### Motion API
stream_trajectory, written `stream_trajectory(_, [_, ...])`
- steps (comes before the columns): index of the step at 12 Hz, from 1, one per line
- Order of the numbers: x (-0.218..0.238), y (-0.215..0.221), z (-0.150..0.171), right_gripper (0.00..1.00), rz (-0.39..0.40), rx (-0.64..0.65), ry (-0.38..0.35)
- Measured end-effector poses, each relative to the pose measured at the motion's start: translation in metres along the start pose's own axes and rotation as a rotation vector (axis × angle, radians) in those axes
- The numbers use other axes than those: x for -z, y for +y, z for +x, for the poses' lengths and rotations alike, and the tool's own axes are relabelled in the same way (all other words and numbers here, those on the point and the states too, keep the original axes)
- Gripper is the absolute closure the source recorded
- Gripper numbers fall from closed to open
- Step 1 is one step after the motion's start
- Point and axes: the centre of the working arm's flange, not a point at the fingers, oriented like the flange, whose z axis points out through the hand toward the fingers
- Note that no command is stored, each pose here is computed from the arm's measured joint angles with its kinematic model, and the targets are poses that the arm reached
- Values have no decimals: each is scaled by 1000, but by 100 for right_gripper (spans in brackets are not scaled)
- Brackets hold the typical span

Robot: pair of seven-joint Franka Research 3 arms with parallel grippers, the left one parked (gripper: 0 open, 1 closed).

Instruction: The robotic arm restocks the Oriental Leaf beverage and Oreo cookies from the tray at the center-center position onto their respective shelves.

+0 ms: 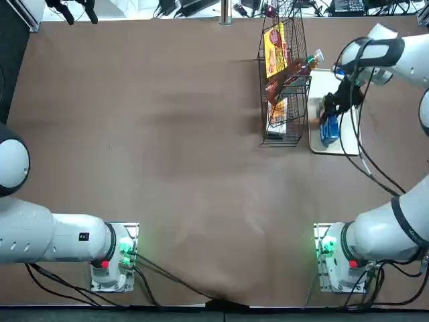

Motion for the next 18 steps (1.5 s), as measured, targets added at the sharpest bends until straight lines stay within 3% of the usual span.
stream_trajectory(9, [221, 9, -17, 48, 58, 21, -7])
stream_trajectory(13, [286, -21, -36, 48, 41, 54, 60])
stream_trajectory(18, [349, -70, -73, 48, 205, 56, 187])
